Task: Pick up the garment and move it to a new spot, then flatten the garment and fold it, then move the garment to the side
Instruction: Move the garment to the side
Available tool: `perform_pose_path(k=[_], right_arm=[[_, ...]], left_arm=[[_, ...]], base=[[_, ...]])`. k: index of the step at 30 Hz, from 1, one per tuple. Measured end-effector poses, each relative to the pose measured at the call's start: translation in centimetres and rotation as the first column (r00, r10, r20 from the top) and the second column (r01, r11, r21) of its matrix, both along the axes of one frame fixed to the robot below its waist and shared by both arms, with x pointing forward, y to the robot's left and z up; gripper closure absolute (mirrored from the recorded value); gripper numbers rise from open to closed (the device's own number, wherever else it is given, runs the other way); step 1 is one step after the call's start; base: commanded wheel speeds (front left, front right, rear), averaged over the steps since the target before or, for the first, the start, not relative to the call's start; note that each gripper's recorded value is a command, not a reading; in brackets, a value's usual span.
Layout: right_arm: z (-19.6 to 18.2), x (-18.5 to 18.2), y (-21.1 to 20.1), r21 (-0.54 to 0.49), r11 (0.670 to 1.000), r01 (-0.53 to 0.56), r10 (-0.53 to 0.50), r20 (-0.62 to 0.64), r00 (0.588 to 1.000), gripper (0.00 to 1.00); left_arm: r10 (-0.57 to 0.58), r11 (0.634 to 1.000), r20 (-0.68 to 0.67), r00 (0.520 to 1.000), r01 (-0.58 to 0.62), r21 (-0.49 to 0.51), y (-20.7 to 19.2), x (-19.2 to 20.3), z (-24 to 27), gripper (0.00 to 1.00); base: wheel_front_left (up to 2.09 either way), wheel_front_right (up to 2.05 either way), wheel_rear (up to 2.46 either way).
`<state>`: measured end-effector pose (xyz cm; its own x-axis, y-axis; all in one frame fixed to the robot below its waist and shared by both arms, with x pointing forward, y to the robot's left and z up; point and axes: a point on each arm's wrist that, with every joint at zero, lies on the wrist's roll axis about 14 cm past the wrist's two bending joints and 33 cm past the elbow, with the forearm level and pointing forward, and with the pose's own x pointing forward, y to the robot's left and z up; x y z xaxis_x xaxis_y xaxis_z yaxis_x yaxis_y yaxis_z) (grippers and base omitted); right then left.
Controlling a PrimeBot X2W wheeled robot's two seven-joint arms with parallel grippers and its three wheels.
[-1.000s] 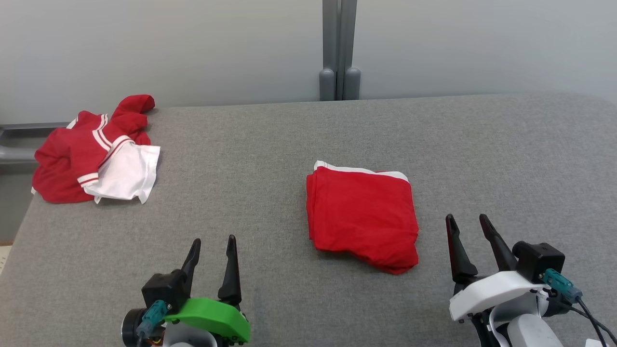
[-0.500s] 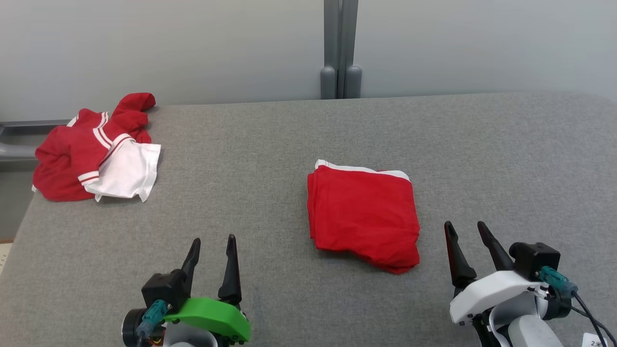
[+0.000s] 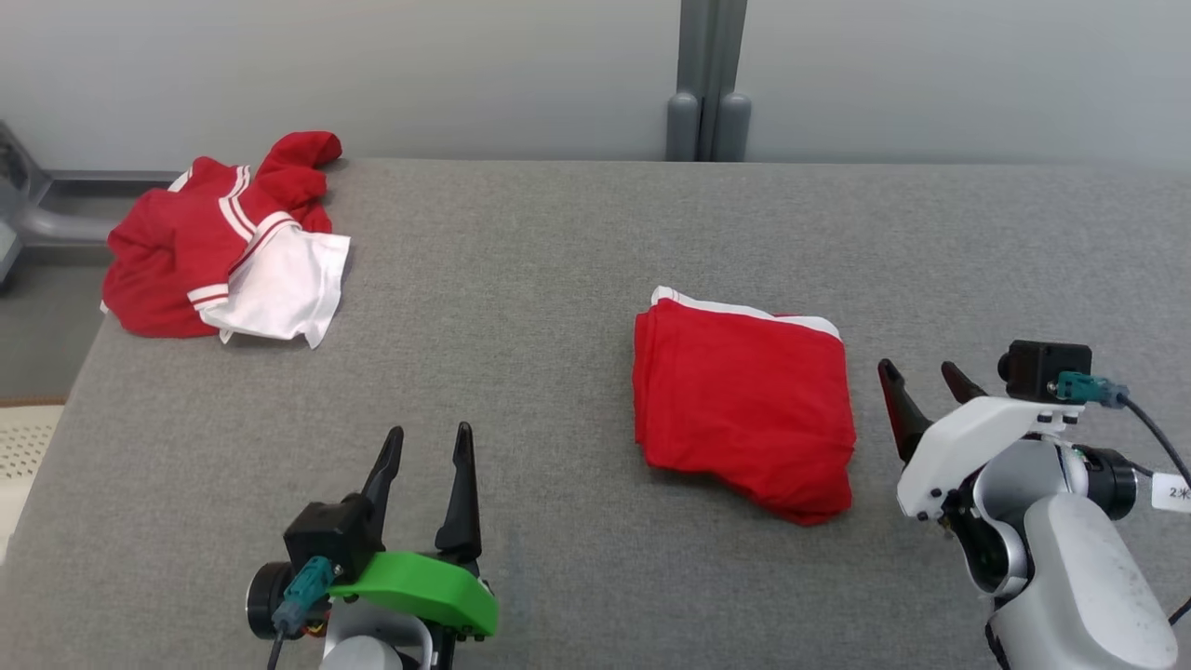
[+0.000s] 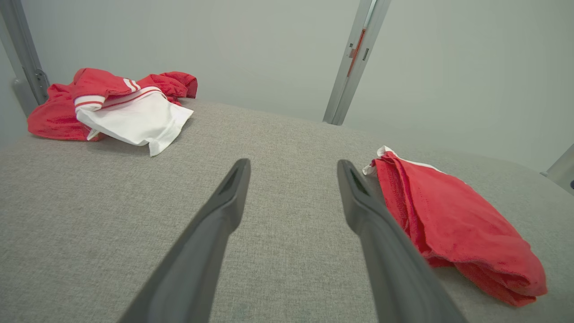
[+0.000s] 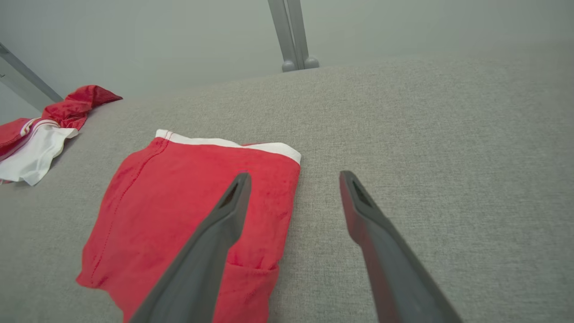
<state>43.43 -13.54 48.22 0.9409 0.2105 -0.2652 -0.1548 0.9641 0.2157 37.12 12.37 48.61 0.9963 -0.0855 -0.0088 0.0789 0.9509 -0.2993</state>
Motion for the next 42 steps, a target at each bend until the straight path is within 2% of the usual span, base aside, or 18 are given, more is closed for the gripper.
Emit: perform_pose_path(k=[5, 12, 20, 21, 22, 24, 25, 32, 36, 42], right_arm=[[-2.6, 1.0, 0.8, 0.013, 0.999, -0.043, 0.045, -0.149, 0.988, 0.00], [-7.0, 1.4, 1.8, 0.036, 0.995, -0.092, 0.098, -0.341, 0.935, 0.00], [-9.4, 2.2, 4.0, 0.078, 0.986, -0.148, 0.167, -0.439, 0.883, 0.00], [-9.5, 2.3, 4.1, 0.073, 0.985, -0.158, 0.174, -0.442, 0.880, 0.05], [-9.5, 2.4, 4.3, 0.069, 0.984, -0.166, 0.179, -0.442, 0.879, 0.55], [-9.4, 2.5, 4.3, 0.063, 0.982, -0.176, 0.186, -0.443, 0.877, 0.93], [-9.3, 2.6, 4.2, 0.055, 0.982, -0.180, 0.186, -0.438, 0.880, 1.00], [-7.7, 3.6, 0.5, -0.038, 0.989, -0.146, 0.123, -0.362, 0.924, 1.00], [-6.8, 3.4, -5.7, -0.109, 0.994, -0.031, -0.006, -0.324, 0.946, 1.00], [-5.8, 1.4, -12.6, -0.143, 0.980, 0.139, -0.175, -0.279, 0.944, 1.00]], left_arm=[[0.035, 0.999, -0.010, 0.999, -0.035, 0.001, 1.2, -0.1, -0.3, 0.00], [0.088, 0.996, -0.039, 0.995, -0.087, 0.008, 2.9, -0.1, -1.2, 0.00], [0.134, 0.991, -0.077, 0.988, -0.132, 0.019, 4.4, -0.4, -2.4, 0.00], [0.136, 0.991, -0.080, 0.987, -0.135, 0.022, 4.5, -0.5, -2.5, 0.00], [0.137, 0.991, -0.081, 0.987, -0.135, 0.023, 4.5, -0.5, -2.6, 0.00], [0.132, 0.991, -0.079, 0.988, -0.130, 0.027, 4.4, -0.3, -2.5, 0.00], [0.126, 0.992, -0.076, 0.989, -0.124, 0.029, 4.3, -0.2, -2.5, 0.00], [0.050, 0.998, -0.059, 0.997, -0.048, 0.035, 2.1, 0.9, -2.2, 0.00], [-0.043, 0.999, -0.052, 0.998, 0.045, 0.030, -0.9, 2.1, -2.2, 0.00], [-0.185, 0.982, -0.038, 0.982, 0.186, 0.031, -5.4, 3.7, -2.1, 0.00]], base=[[0.00, 0.00, 0.00], [0.00, 0.00, 0.00], [0.00, 0.00, 0.00], [0.00, 0.00, 0.00], [0.00, 0.00, 0.00], [0.00, 0.00, 0.00], [0.00, 0.00, 0.00], [0.00, 0.00, 0.00], [0.00, 0.00, 0.00], [0.00, 0.00, 0.00]])
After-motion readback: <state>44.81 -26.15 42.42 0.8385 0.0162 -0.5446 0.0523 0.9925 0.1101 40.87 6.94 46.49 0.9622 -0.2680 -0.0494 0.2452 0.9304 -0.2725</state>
